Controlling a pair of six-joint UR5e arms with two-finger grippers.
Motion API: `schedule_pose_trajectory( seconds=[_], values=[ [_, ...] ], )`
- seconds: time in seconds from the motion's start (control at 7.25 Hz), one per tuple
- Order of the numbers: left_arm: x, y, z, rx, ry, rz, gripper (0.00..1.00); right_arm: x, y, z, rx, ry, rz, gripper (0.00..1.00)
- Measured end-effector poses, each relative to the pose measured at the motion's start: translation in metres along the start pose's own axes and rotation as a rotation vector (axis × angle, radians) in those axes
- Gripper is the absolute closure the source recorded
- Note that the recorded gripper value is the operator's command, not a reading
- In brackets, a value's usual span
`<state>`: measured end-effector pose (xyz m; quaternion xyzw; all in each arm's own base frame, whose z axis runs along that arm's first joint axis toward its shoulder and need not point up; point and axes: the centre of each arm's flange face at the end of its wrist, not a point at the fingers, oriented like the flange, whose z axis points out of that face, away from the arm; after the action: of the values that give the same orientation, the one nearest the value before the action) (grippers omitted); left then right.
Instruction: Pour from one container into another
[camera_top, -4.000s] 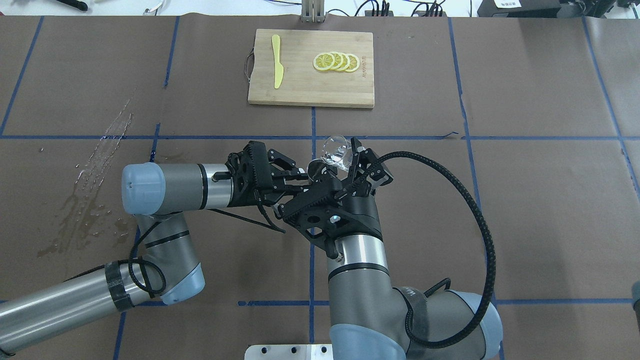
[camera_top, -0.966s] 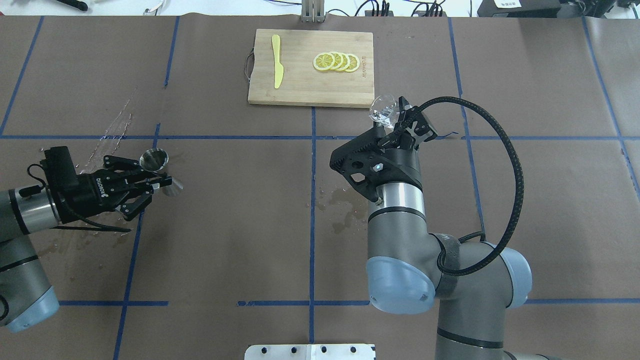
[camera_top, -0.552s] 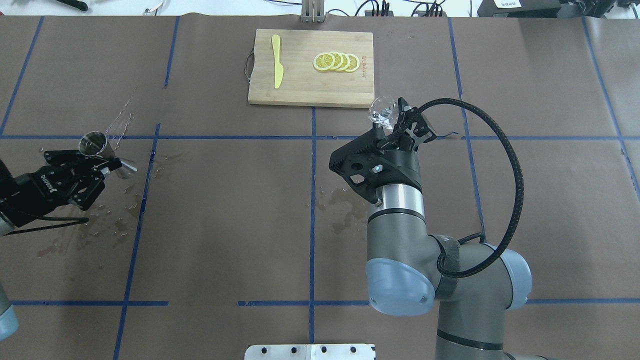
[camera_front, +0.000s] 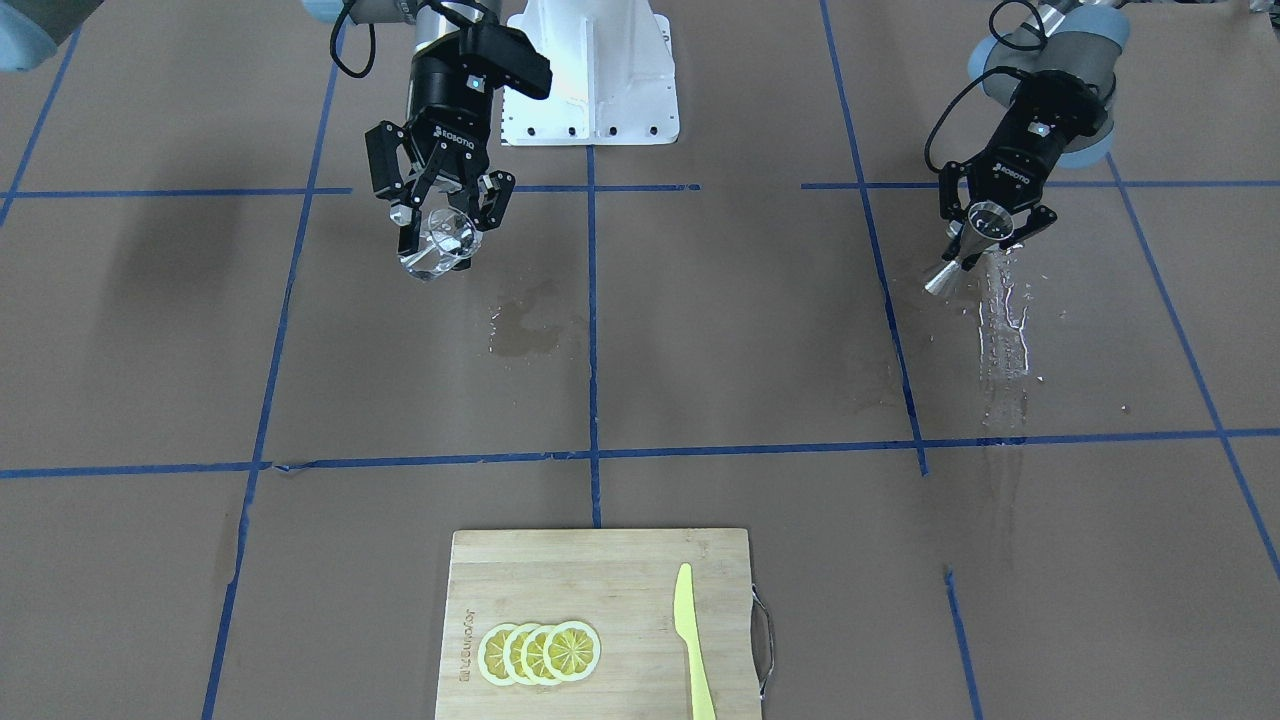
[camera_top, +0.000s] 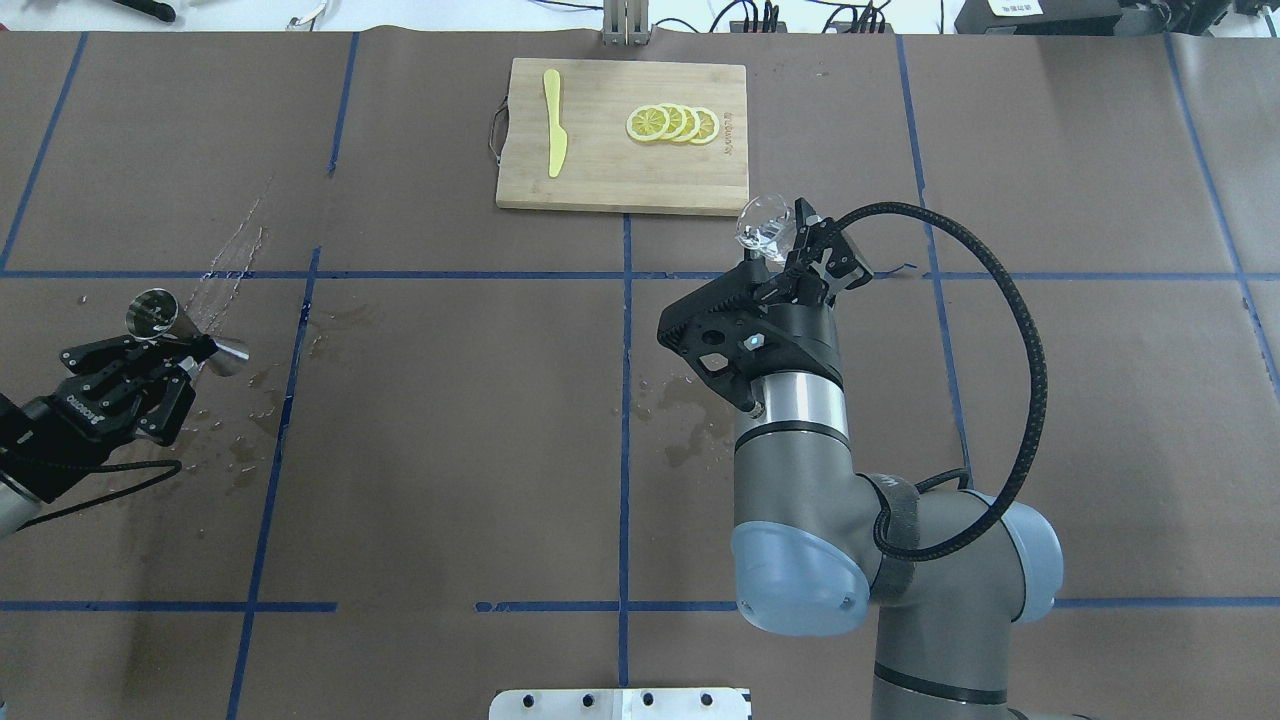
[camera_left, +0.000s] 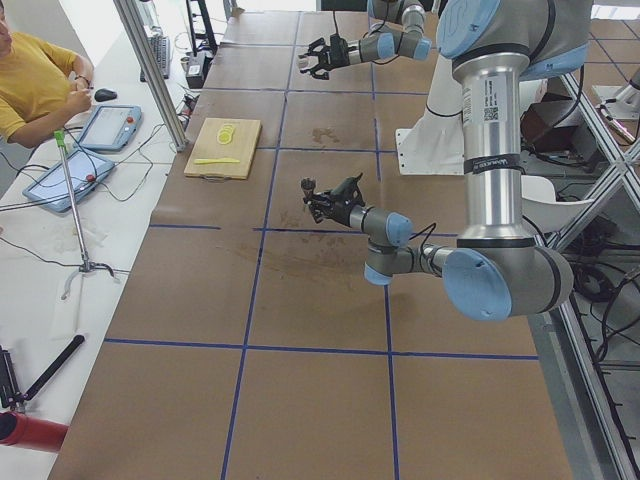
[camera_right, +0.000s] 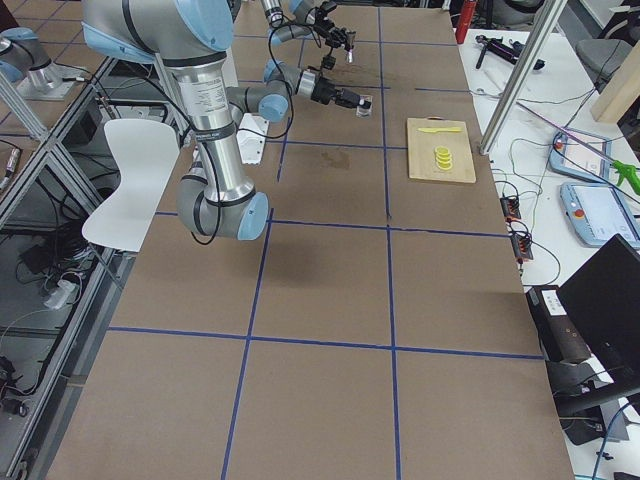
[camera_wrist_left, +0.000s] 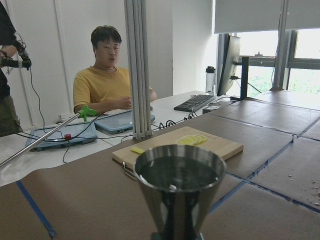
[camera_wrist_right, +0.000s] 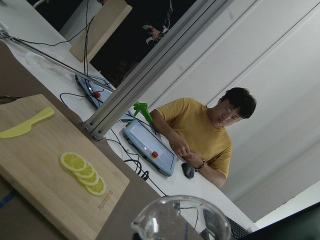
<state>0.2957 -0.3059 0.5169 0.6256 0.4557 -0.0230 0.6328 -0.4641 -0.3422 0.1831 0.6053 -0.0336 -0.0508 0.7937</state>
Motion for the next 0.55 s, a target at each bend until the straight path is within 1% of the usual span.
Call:
schedule_pose_trajectory(
  seconds=[0.28,0.55],
  values=[
    [0.01,0.018,-0.007,0.009,-0.076,-0.007,1.0,0.0,0.0,-0.001,0.001,0.0,0.002,1.0],
    [0.0,0.035,-0.012,0.011,-0.152,0.021,1.0,0.0,0.001,-0.001,0.001,-0.001,0.001,1.0]
  ],
)
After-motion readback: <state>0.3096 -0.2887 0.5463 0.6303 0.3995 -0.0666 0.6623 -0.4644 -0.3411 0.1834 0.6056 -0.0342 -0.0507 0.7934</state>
